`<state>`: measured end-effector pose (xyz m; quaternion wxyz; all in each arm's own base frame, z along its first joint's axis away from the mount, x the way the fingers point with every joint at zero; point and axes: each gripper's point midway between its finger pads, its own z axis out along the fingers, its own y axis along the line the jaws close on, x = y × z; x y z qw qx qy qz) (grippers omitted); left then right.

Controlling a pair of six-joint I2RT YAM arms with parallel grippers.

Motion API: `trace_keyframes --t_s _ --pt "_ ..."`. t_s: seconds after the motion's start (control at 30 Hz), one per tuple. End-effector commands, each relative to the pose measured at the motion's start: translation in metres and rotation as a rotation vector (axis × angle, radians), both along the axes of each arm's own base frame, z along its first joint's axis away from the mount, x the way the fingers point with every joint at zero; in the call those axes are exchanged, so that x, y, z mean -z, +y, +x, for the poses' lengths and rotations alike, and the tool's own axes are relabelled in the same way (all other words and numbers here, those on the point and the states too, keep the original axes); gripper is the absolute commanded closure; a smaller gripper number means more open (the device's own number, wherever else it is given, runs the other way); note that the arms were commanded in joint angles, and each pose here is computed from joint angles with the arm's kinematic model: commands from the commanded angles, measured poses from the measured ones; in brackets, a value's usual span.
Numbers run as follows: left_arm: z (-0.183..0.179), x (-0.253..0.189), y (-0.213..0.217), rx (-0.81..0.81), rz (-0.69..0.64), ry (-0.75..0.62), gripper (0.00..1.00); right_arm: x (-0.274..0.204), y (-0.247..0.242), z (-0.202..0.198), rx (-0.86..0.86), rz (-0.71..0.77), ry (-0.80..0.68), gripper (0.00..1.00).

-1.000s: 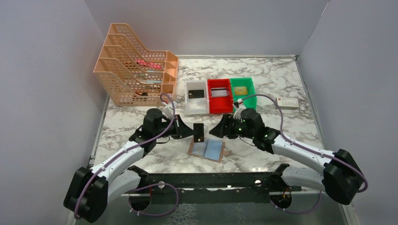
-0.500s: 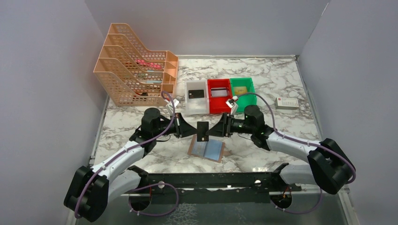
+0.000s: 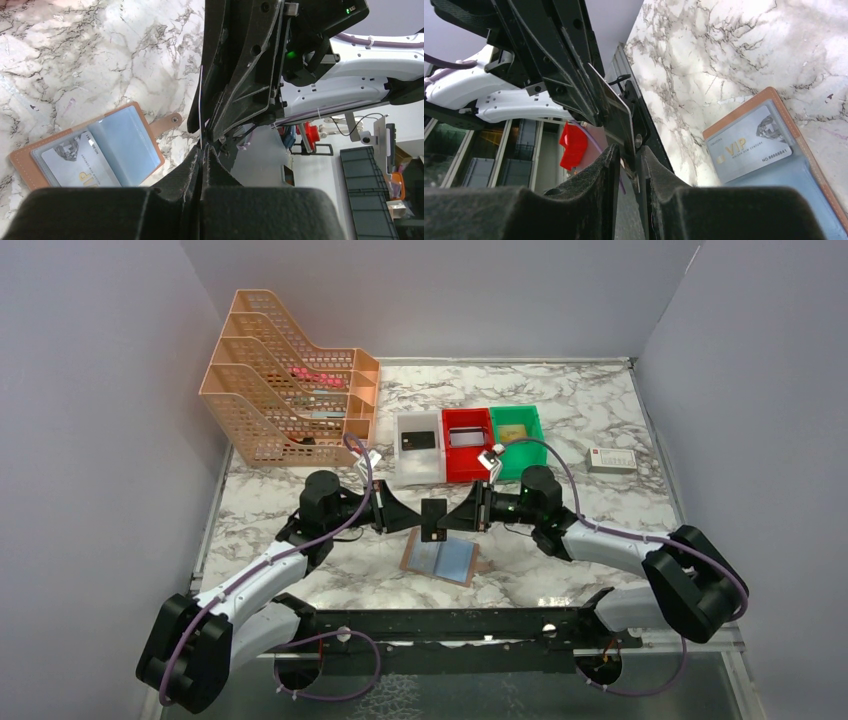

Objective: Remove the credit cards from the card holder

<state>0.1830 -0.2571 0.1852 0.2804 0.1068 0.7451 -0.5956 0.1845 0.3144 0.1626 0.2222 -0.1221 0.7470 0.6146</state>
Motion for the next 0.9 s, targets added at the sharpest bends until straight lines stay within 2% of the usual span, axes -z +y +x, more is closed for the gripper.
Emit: trace_keyframes --t_s 0.0,0.1,0.37,0.43,0.5,0.6,0.63,0.7,0.87 --pt "-0.004 -0.001 0.000 0.030 -0.015 -0.020 1.00 -0.010 0.003 -0.003 -0.032 0.061 -0.020 0.74" --pt "-0.005 0.001 0.000 0.029 -0.014 -0.013 1.00 -0.011 0.003 -0.002 -0.023 0.071 -0.023 0.74" --pt "-0.001 0.003 0.003 -0.011 -0.011 -0.014 1.00 -0.007 -0.002 -0.001 0.017 0.061 -0.023 0.89" --pt "0.001 0.004 0.003 -0.027 -0.006 -0.013 0.84 -0.005 -0.004 -0.001 0.032 0.058 -0.023 0.92" --pt "0.004 0.007 0.004 -0.047 0.006 -0.009 0.61 -0.006 -0.005 0.000 0.041 0.053 -0.029 0.94" --pt "0.012 0.013 0.008 -0.095 0.054 -0.010 0.48 -0.004 -0.006 0.004 0.057 0.023 -0.041 0.97" --pt "0.017 0.016 0.012 -0.127 0.090 -0.015 0.41 -0.004 -0.006 0.005 0.063 0.010 -0.048 0.97" --pt "0.026 0.025 0.024 -0.197 0.206 -0.007 0.28 -0.001 -0.008 0.011 0.084 -0.032 -0.067 0.98" --pt "0.051 0.033 0.074 -0.446 0.482 -0.052 0.06 0.009 -0.020 0.046 0.220 -0.236 -0.136 0.98"
